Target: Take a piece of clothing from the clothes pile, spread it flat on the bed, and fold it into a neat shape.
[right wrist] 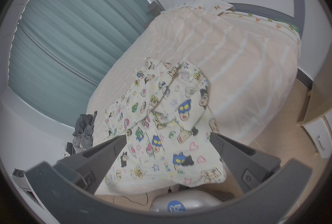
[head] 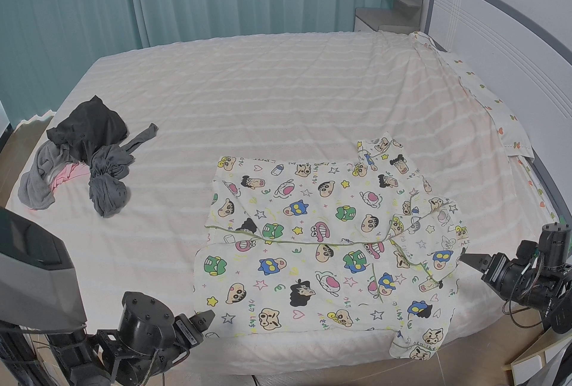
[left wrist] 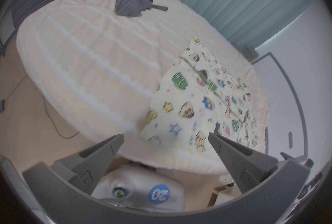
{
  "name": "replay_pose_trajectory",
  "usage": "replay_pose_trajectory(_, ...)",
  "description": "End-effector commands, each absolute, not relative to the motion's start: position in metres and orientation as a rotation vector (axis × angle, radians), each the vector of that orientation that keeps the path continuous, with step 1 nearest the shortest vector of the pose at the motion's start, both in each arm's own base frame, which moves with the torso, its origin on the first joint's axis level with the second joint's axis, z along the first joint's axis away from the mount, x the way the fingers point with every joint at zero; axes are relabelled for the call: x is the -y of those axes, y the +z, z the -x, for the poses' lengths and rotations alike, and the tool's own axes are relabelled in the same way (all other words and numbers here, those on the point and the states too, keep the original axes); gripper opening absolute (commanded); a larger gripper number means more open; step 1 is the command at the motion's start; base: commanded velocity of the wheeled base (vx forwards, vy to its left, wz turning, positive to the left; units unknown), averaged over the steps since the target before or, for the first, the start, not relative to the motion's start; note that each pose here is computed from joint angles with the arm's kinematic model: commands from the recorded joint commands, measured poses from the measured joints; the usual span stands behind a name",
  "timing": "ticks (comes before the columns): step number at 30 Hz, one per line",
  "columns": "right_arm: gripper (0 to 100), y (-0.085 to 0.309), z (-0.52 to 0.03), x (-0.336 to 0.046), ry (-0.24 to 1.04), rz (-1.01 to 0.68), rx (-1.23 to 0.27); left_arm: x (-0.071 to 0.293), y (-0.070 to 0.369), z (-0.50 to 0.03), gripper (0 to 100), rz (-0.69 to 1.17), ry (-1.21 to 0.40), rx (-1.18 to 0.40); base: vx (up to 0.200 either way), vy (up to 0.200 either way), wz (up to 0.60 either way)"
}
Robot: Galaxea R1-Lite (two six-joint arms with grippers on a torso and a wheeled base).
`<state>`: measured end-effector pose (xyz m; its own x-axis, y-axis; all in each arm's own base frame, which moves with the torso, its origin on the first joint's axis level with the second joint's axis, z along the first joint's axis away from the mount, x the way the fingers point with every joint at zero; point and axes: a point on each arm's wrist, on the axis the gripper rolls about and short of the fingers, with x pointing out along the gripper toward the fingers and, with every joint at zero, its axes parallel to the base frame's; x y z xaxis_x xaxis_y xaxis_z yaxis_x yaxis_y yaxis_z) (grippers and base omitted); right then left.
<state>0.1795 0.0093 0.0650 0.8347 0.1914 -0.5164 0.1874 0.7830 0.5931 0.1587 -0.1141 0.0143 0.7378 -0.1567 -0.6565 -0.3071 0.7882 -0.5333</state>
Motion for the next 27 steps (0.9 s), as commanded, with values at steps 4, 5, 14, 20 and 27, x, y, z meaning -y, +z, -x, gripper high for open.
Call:
replay_pose_trajectory(4, 100, 0.055, -0.158, -0.003, -0.031, -0.679, -0.755, 0.119, 0.026, -0.137, 100, 0.651, 0.016, -0.810, 0.000, 0.000, 0.00)
replay_pose_trajectory(5, 100, 0.053, -0.155, -0.004, -0.027, -0.675, -0.782, 0.120, 0.020, -0.138, 100, 0.634, 0.029, -0.831, 0.000, 0.000, 0.00)
replay_pose_trajectory(14, 100, 0.047, -0.152, -0.004, -0.009, -0.645, -0.856, 0.144, -0.024, -0.165, 100, 0.540, 0.101, -0.904, 0.000, 0.000, 0.00)
replay_pose_trajectory(20, 100, 0.041, -0.154, 0.004, -0.020, -0.568, -0.879, 0.143, -0.028, -0.184, 100, 0.484, 0.094, -0.871, 0.000, 0.000, 0.00)
replay_pose_trajectory(27, 100, 0.038, -0.154, 0.005, 0.002, -0.548, -0.895, 0.132, -0.028, -0.207, 100, 0.451, 0.120, -0.831, 0.000, 0.000, 0.00)
